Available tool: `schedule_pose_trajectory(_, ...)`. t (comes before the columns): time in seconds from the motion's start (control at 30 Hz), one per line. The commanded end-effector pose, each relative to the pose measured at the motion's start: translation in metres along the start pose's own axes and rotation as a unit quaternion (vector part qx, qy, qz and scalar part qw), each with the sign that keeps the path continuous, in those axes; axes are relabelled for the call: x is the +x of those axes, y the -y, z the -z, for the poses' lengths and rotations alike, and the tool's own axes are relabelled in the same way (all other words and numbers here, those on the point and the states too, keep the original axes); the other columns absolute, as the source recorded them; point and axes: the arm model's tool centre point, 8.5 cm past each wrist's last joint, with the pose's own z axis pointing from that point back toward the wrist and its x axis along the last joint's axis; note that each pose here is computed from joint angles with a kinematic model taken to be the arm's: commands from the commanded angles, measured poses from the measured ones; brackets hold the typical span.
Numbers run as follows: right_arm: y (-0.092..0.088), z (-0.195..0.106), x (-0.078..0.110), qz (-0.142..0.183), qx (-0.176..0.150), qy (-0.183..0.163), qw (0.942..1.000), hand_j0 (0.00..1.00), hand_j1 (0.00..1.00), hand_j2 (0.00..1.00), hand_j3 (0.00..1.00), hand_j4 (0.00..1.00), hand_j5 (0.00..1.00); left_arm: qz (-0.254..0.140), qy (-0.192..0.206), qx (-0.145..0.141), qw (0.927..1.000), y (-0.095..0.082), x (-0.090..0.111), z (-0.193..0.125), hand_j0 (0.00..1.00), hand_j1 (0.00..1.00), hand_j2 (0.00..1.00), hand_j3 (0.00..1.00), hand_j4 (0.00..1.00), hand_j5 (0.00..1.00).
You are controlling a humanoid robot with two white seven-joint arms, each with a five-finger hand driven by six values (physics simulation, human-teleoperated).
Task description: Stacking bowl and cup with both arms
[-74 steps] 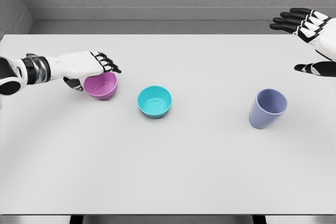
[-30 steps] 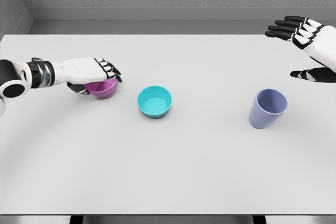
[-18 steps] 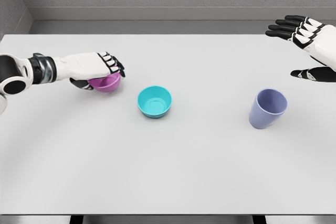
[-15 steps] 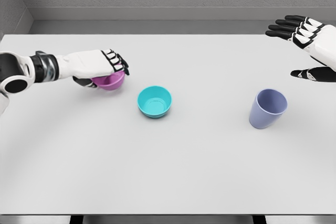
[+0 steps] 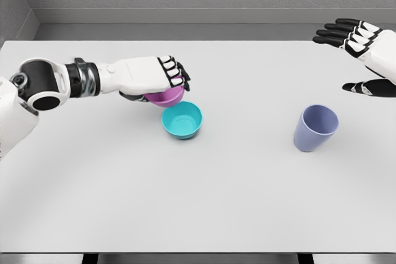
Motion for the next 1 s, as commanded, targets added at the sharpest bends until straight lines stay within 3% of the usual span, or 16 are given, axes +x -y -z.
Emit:
schedule_pose_trajectory(0.0,0.001,0.0,0.0,0.003,-0.002,0.0,1.0,1.0,1.0,1.0,1.0,1.0,1.0,0.004,0.01,0.009,0.9999,-0.006,0.007,0.007,0.44,0.44,0.44,0.44,0.44,0.44)
schedule_pose_trajectory(0.17,0.0,0.0,0.0,0.002,-0.002,0.001,1.0,1.0,1.0,1.0,1.0,1.0,1.0,0.005,0.038,-0.013,0.9992,0.006,0.024,0.022,0.44,0.44,0.44,0.44,0.44,0.44)
schedule_pose_trajectory(0.47,-0.005,-0.001,0.001,0.008,0.004,0.0,1.0,1.0,1.0,1.0,1.0,1.0,1.0,0.005,0.051,-0.025,0.9984,0.013,0.031,0.027,0.48,0.48,0.48,0.48,0.48,0.48)
schedule_pose_trajectory(0.53,-0.006,-0.001,0.001,0.009,0.005,0.0,1.0,1.0,1.0,1.0,1.0,1.0,1.0,0.004,0.051,-0.026,0.9984,0.014,0.031,0.027,0.64,0.64,0.64,0.64,0.64,0.64)
schedule_pose_trajectory(0.6,-0.006,-0.001,0.001,0.009,0.005,0.0,1.0,1.0,1.0,1.0,1.0,1.0,1.0,0.005,0.051,-0.026,0.9984,0.013,0.031,0.027,0.89,0.89,0.89,0.89,0.89,0.89)
schedule_pose_trajectory(0.73,-0.005,-0.002,0.0,0.008,0.007,-0.002,0.9999,1.0,1.0,1.0,1.0,1.0,1.0,0.005,0.051,-0.027,0.9983,0.014,0.031,0.027,0.99,0.99,0.99,0.99,0.99,0.99)
schedule_pose_trajectory(0.97,-0.005,-0.003,0.0,0.006,0.013,-0.003,0.9999,1.0,1.0,1.0,1.0,1.0,1.0,0.007,0.048,-0.025,0.9985,0.012,0.029,0.025,1.0,1.0,1.0,1.0,1.0,1.0)
